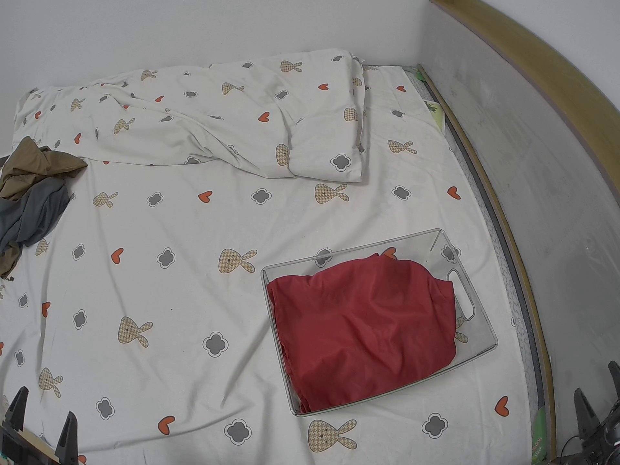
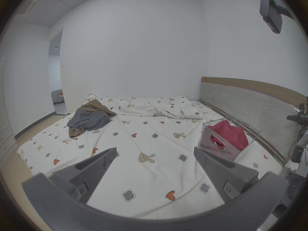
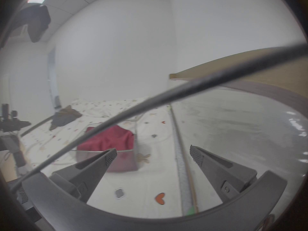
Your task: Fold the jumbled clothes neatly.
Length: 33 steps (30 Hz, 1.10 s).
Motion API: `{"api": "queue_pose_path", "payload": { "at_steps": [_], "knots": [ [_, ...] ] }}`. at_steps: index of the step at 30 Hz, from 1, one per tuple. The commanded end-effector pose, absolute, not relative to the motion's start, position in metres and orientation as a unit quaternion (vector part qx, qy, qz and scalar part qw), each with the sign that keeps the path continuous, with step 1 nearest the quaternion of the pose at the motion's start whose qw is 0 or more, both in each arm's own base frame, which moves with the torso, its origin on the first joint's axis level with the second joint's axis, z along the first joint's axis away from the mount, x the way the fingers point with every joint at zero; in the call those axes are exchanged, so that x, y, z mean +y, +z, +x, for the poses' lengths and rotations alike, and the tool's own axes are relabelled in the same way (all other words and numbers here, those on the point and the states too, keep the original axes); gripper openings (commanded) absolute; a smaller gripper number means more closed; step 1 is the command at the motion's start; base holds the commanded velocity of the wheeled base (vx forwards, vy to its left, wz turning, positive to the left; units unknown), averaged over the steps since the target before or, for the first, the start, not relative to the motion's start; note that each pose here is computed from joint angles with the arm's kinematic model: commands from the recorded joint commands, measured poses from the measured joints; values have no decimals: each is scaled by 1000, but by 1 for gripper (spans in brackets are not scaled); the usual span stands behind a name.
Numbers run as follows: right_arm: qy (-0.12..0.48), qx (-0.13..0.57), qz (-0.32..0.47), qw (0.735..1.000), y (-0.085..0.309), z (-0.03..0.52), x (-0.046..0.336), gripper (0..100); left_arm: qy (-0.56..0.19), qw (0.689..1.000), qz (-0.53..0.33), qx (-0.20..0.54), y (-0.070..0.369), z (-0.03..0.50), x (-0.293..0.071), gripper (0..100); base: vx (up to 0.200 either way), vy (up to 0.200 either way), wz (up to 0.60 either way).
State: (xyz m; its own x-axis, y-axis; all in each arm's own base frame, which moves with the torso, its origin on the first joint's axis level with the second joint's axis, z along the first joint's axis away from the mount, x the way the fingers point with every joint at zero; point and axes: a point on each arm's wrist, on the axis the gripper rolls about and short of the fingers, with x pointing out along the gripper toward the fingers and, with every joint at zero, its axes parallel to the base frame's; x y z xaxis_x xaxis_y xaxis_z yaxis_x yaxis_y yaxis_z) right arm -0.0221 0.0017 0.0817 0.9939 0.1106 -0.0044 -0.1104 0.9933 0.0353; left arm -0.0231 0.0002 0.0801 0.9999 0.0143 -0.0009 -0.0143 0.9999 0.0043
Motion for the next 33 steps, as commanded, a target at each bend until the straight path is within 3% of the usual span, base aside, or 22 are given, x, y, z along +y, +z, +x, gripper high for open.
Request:
{"api": "queue_pose_path", "payload": {
  "at_steps": [1,33],
  "knots": [
    [8,2,-1,1000,76,-23,0,100,8,1000,2,4,75,-23,0,100,0,0,0],
    [7,1,0,1000,76,-23,0,100,7,1000,2,3,75,-23,0,100,0,0,0]
  ]
}}
